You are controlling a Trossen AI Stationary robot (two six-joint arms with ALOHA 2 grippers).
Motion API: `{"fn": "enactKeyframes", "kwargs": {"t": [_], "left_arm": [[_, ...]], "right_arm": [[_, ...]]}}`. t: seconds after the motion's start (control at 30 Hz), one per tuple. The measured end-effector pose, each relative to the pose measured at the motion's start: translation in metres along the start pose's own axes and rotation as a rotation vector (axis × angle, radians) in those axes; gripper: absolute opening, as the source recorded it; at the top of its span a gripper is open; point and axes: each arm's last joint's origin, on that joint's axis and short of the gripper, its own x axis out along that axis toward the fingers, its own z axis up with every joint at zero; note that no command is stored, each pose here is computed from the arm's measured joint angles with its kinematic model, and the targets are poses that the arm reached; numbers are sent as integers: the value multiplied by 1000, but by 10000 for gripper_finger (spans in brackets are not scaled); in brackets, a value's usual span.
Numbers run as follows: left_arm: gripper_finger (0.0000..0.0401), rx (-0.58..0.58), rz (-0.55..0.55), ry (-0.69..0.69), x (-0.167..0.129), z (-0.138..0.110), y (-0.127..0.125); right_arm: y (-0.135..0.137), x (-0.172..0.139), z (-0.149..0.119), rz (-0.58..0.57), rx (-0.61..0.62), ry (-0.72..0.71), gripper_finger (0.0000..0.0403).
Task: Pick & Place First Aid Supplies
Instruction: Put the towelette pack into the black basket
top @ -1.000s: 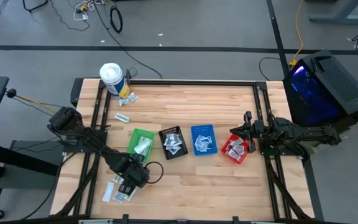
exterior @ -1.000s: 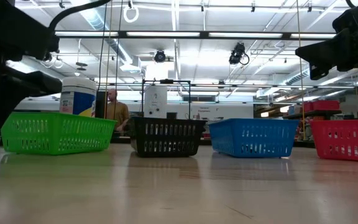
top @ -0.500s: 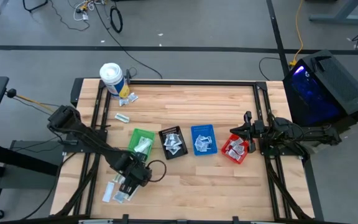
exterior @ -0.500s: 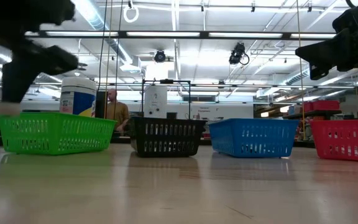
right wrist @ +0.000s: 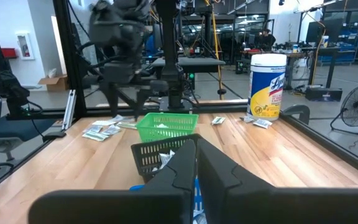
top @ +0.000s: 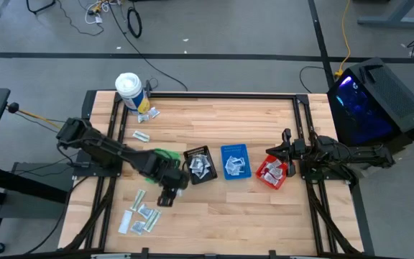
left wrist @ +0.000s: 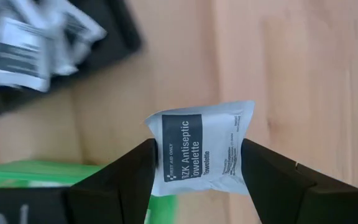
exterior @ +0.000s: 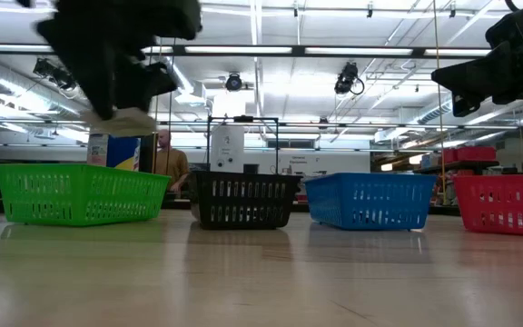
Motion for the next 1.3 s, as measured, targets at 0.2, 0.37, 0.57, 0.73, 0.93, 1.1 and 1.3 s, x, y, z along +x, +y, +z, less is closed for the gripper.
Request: {"fn": "enactKeyframes", "kwargs": {"t": [0.2, 0.37, 0.57, 0.73, 0.93, 1.1, 1.3], "left_arm": [[234, -100, 27, -45, -4, 11, 30], [234, -170, 41, -116, -5, 19, 52], [234, -220, 48, -238, -9, 31, 70], [234, -244, 73, -321, -12, 39, 80], [234, -276, 155, -355, -9, 41, 91], [234, -322, 170, -340, 1, 41, 97], [234, -340, 175, -298, 14, 41, 100]], "right_arm": [[0, 0, 0, 0, 0, 0, 23], [0, 0, 0, 0, 0, 0, 23], [0, 0, 0, 0, 0, 0, 23], [0, 0, 0, 0, 0, 0, 23], [0, 0, 0, 0, 0, 0, 23], [0, 0, 0, 0, 0, -1, 23], [0, 0, 0, 0, 0, 0, 23]]}}
